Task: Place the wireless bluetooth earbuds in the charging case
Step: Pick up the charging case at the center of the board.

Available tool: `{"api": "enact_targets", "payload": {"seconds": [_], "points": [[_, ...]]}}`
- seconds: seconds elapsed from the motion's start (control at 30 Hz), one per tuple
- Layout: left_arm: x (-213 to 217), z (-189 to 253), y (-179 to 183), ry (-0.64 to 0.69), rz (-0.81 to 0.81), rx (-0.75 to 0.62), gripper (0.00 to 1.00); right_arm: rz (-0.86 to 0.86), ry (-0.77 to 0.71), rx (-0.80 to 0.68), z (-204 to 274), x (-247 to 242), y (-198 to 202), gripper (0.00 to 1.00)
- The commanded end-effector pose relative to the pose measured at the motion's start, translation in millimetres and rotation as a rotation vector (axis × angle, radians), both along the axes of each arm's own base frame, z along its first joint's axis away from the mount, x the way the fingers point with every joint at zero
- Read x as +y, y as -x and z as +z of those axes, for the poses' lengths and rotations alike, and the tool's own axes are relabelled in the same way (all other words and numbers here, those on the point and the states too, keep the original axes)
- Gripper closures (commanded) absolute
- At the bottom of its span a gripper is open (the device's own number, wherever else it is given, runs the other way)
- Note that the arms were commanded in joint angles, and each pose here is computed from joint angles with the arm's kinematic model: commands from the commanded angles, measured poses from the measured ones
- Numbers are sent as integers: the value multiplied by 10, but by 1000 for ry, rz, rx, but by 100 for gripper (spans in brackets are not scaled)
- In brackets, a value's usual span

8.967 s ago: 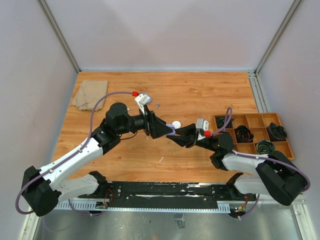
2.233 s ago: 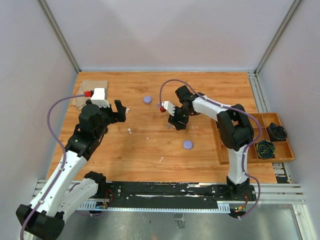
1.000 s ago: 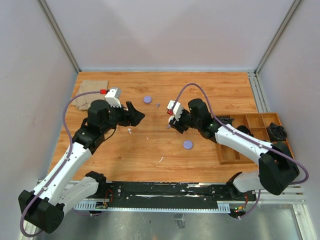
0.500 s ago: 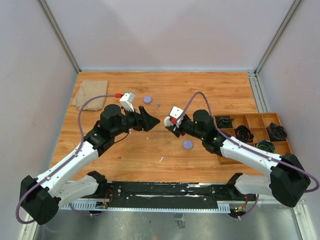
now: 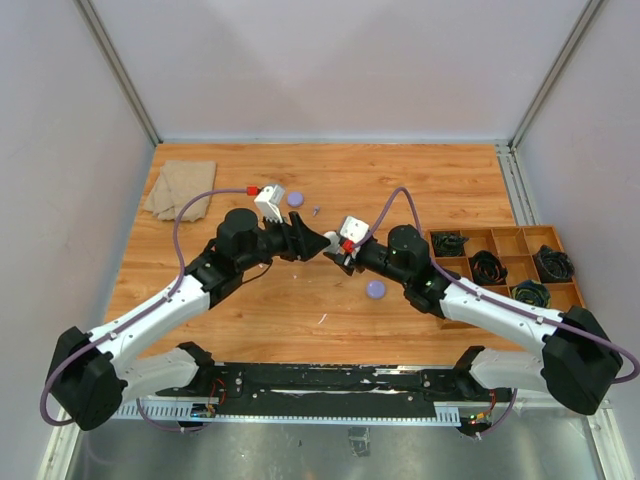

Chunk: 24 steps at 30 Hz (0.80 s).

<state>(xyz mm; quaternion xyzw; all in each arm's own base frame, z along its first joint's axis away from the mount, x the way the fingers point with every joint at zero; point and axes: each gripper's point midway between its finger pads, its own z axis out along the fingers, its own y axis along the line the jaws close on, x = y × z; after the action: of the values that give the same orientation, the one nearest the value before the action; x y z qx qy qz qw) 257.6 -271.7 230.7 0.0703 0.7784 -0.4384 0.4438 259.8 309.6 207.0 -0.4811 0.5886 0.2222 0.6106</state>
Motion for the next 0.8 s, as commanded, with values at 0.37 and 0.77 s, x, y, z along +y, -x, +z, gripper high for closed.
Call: {"api": "enact_targets", "payload": {"seconds": [0.37, 0.77], "points": [[-167, 74, -38, 36, -38, -37, 54, 49, -71, -51, 223, 119, 117, 57], [-159, 126, -28, 2, -53, -77, 78, 69, -79, -56, 232, 116, 178, 49]]}}
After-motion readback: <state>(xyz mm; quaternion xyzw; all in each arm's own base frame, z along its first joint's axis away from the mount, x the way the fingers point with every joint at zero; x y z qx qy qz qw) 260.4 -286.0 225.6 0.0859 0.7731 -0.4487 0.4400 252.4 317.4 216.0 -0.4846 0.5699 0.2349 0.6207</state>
